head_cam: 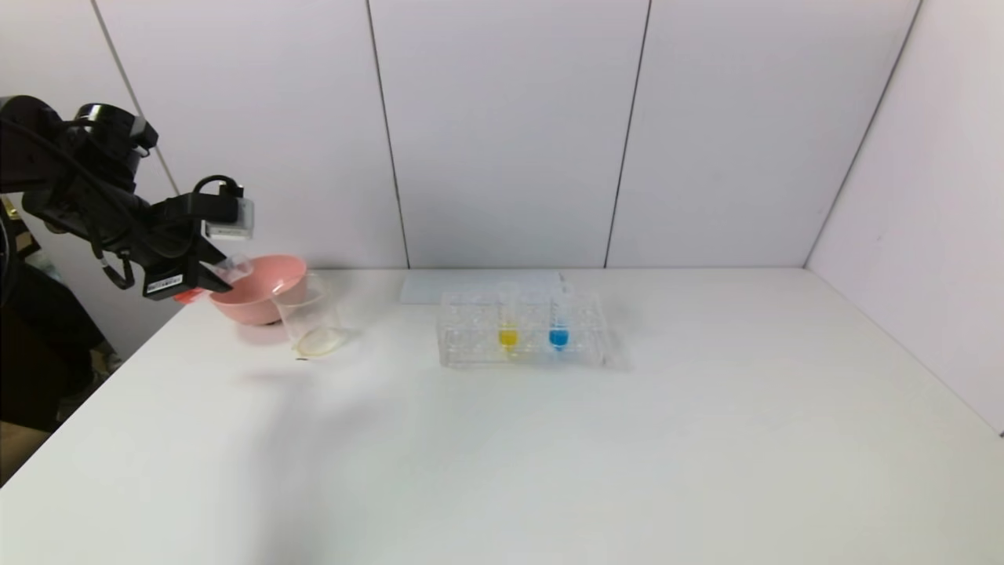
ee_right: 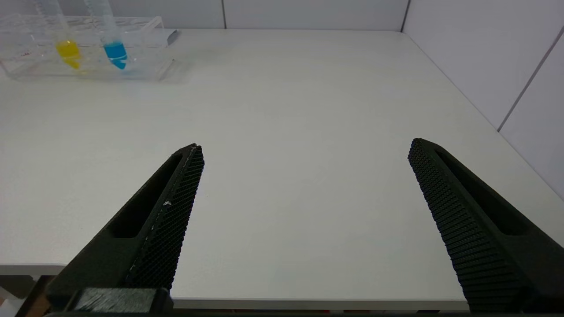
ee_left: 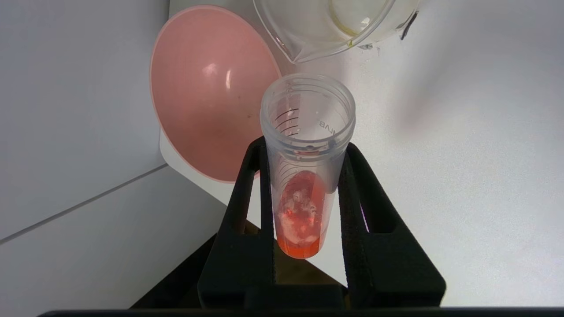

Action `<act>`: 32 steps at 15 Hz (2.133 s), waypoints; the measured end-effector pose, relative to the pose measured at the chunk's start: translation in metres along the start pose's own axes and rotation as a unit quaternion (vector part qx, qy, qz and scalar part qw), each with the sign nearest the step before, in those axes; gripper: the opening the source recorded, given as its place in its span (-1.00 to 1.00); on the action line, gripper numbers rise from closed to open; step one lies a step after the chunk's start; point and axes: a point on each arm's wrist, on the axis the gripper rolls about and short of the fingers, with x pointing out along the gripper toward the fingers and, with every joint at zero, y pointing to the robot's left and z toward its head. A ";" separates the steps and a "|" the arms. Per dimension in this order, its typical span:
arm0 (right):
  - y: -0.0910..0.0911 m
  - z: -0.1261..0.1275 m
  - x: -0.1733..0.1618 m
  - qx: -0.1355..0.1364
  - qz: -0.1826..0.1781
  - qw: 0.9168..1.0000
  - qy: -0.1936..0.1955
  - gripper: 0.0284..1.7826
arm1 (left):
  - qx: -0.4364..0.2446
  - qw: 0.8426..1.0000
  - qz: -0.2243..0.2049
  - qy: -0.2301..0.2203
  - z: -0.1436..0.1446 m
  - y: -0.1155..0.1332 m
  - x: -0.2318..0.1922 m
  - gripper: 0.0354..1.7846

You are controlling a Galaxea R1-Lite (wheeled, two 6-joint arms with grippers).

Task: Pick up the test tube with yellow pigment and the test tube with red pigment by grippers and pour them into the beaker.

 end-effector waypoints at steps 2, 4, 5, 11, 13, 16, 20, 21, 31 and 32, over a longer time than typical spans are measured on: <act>0.000 0.000 0.000 0.000 0.000 1.000 0.000 0.91 | 0.007 1.000 0.000 0.008 0.004 -0.001 0.002 -0.54; 0.000 0.000 0.000 0.000 0.000 1.000 0.000 0.91 | 0.015 1.000 -0.001 0.008 0.007 -0.001 0.003 -0.54; 0.000 0.000 0.000 0.000 0.000 1.000 0.000 0.91 | 0.018 1.000 -0.002 0.008 0.007 -0.001 0.003 -0.54; 0.000 0.000 0.000 0.000 0.000 1.000 0.000 0.91 | 0.036 0.998 0.001 0.042 0.020 -0.003 0.011 -0.54; 0.000 0.000 0.000 0.000 0.000 1.000 0.000 0.91 | 0.041 0.997 0.002 0.058 0.023 -0.003 0.013 -0.54; 0.000 0.000 0.000 0.000 0.000 1.000 0.000 0.91 | 0.046 0.997 0.002 0.062 0.027 -0.004 0.014 -0.54; 0.000 0.000 0.000 0.000 0.000 1.000 0.000 0.91 | 0.063 0.994 0.009 0.088 0.036 -0.006 0.017 -0.54; 0.000 0.000 0.000 0.000 0.000 1.000 0.000 0.91 | 0.065 0.994 0.009 0.087 0.038 -0.006 0.017 -0.54; 0.000 0.000 0.000 0.000 0.000 1.000 0.000 0.91 | 0.084 0.988 0.014 0.126 0.048 -0.009 0.021 -0.54; 0.000 0.000 0.000 0.000 0.000 1.000 0.000 0.91 | 0.086 0.988 0.015 0.130 0.049 -0.009 0.022 -0.54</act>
